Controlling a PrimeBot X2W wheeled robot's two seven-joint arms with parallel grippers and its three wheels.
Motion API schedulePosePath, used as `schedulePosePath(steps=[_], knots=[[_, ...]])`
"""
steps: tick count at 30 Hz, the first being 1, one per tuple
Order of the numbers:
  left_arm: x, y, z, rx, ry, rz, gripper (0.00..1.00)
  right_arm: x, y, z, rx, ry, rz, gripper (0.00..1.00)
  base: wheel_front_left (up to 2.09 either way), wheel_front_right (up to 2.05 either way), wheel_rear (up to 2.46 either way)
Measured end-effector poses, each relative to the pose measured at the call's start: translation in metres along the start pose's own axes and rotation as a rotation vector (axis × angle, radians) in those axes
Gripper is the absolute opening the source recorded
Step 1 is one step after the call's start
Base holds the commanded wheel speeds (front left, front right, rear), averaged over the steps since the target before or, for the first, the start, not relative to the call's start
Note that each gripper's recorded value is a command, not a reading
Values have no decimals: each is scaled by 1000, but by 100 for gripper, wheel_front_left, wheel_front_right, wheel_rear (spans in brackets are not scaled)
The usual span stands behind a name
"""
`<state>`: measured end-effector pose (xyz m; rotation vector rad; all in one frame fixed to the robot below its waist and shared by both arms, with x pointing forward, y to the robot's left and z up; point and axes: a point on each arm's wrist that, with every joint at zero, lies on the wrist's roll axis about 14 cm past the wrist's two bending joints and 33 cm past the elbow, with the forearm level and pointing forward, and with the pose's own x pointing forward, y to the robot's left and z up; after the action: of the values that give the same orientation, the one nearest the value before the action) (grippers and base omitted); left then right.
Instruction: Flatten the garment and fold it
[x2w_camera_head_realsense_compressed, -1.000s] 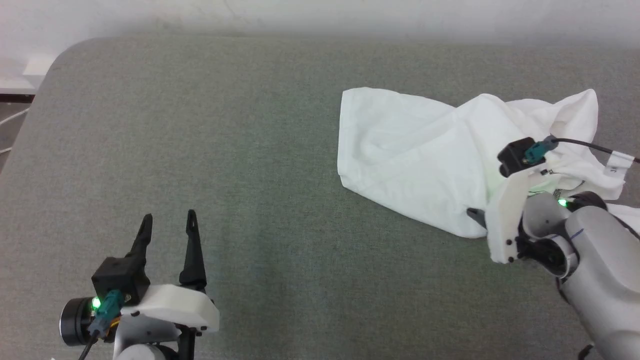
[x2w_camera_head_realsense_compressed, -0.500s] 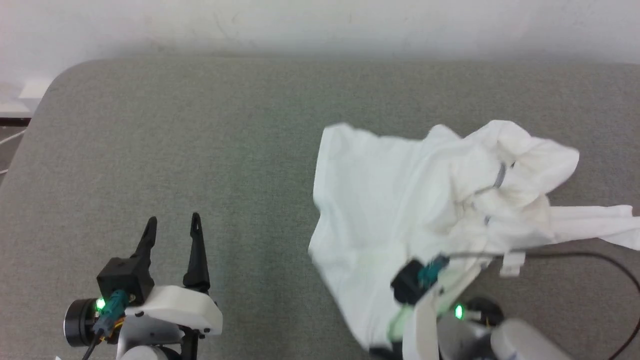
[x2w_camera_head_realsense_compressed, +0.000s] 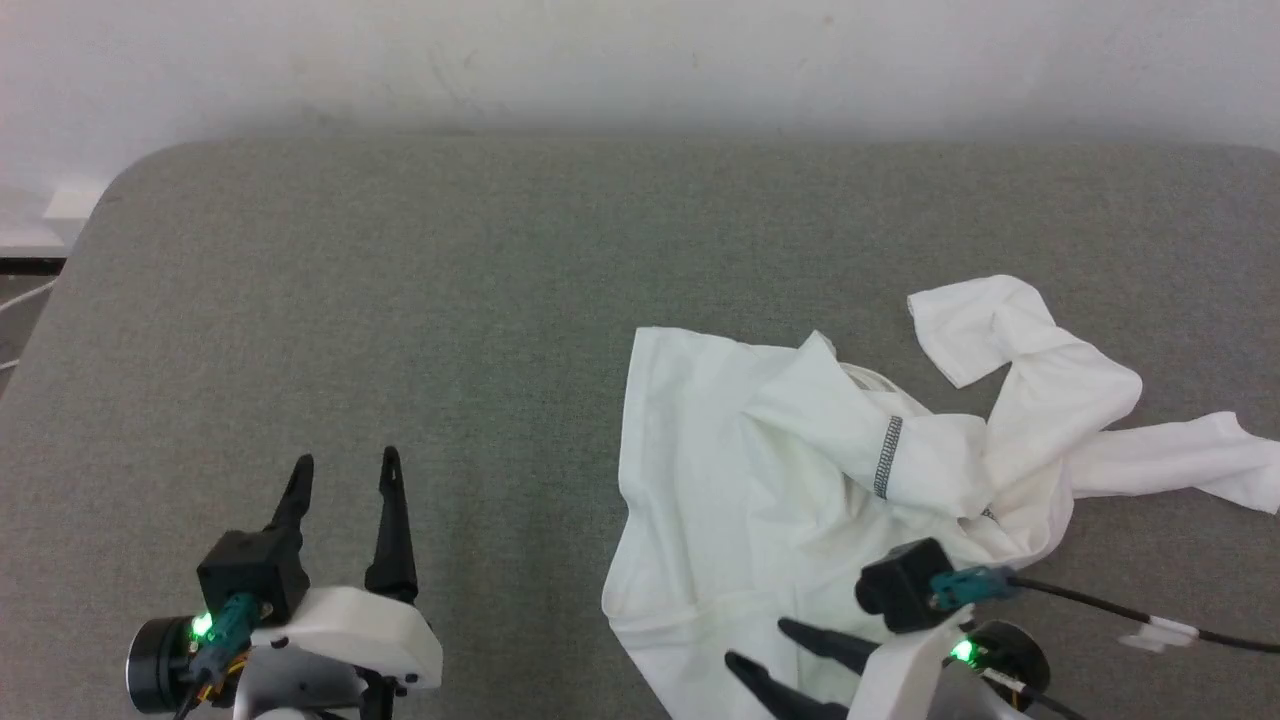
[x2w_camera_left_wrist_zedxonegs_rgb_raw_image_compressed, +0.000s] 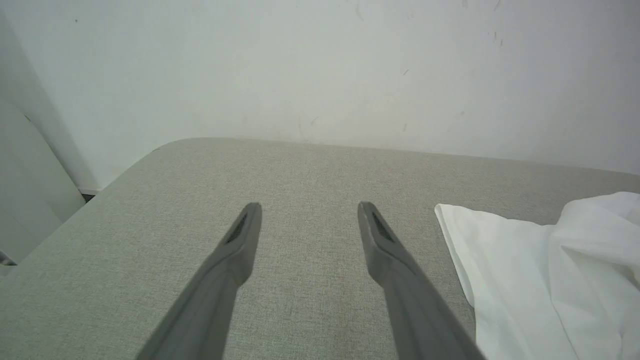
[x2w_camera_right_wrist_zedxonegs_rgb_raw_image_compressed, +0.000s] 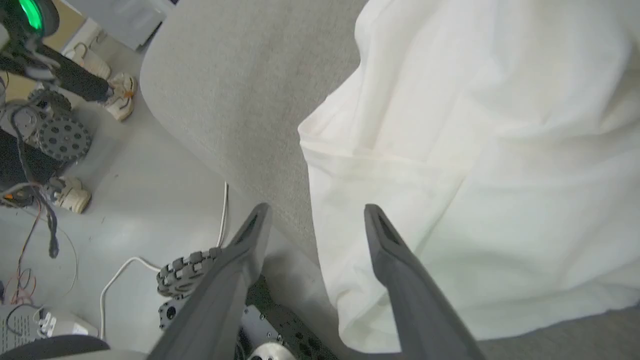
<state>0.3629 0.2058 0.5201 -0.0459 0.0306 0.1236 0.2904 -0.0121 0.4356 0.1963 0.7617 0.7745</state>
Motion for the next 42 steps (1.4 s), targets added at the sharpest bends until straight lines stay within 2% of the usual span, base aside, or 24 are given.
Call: schedulePosePath(steps=[4, 8, 13, 21, 26, 36, 42], knots=[[-5, 2, -1, 7, 5, 1, 100, -14, -11, 36, 3, -220, -89, 100, 0, 0, 0], [-7, 2, 1, 13, 5, -3, 100, -28, -27, 56, -18, -347, -181, 100, 0, 0, 0], [-10, 2, 3, 19, 5, -7, 100, -59, -62, 79, -58, -494, -338, 100, 0, 0, 0], [-13, -6, 1, 20, 27, -30, 100, -109, -107, 90, -68, -612, -548, 100, 0, 0, 0], [-8, -17, -9, 33, 80, -68, 100, -132, -123, 97, -78, -668, -629, 100, 0, 0, 0], [52, -96, 1, 73, 164, -327, 100, -136, -140, 108, -95, -676, -671, 100, 0, 0, 0], [91, -140, -15, 167, 289, -470, 100, -129, -148, 114, -111, -664, -681, 100, 0, 0, 0]])
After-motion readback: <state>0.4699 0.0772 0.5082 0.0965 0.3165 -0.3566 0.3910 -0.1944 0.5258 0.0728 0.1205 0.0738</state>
